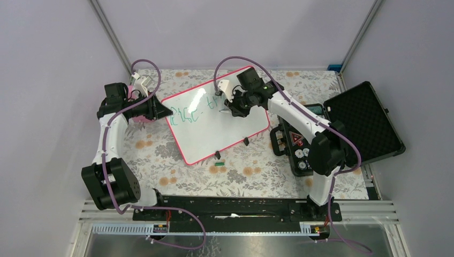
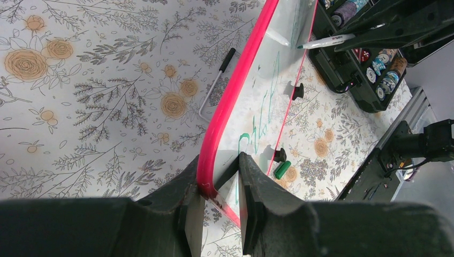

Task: Write a sentence on the whiteboard

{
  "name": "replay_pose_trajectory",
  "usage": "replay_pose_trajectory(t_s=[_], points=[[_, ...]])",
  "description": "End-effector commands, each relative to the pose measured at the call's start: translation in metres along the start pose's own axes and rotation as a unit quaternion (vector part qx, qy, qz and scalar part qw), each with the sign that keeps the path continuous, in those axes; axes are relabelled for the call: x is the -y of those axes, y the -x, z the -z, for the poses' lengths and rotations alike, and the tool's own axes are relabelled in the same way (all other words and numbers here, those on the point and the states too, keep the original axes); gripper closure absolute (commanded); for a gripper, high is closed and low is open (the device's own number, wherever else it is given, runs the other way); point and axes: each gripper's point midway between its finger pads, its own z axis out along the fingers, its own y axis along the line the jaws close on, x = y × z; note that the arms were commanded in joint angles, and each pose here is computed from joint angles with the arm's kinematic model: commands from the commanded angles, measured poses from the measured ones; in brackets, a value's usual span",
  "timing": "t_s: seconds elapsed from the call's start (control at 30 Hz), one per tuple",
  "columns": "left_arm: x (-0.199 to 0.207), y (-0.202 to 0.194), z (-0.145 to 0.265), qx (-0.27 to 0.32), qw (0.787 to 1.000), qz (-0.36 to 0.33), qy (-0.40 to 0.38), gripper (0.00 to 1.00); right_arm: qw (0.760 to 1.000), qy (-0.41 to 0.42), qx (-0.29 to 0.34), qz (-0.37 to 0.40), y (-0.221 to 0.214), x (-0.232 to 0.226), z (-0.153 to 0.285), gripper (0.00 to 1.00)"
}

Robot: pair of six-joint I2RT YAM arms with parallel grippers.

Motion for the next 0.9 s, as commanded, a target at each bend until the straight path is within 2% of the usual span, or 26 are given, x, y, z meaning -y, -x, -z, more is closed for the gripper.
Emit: replay_pose_trajectory(t_s=[0.0,0.07,0.17,0.47,0.7,0.87], points=[[-0.004,0.01,0.003,0.012,0.997,-0.072,0.021,1.0,0.999,-0.003,0.052,0.013,0.041,-0.002,0.026,1.0],[-0.003,0.01,0.003,0.013,0.997,-0.071,0.02,0.99,0.998,0.012,0.06,0.013,0.047,-0.008,0.033,1.0],[-0.002,0.012,0.003,0.015,0.997,-0.068,0.018,0.88,0.997,0.038,0.069,0.013,0.05,-0.022,0.042,1.0],[0.004,0.013,0.005,0.015,0.998,-0.068,0.009,0.67,0.995,0.078,0.069,0.009,0.041,-0.051,0.049,1.0],[0.006,0.006,0.004,0.01,0.998,-0.064,0.001,0.64,0.993,0.105,0.051,0.012,0.029,-0.074,0.035,1.0],[0.005,0.004,0.003,0.007,0.998,-0.062,0.001,0.64,0.995,0.085,0.056,0.009,0.03,-0.067,0.035,1.0]])
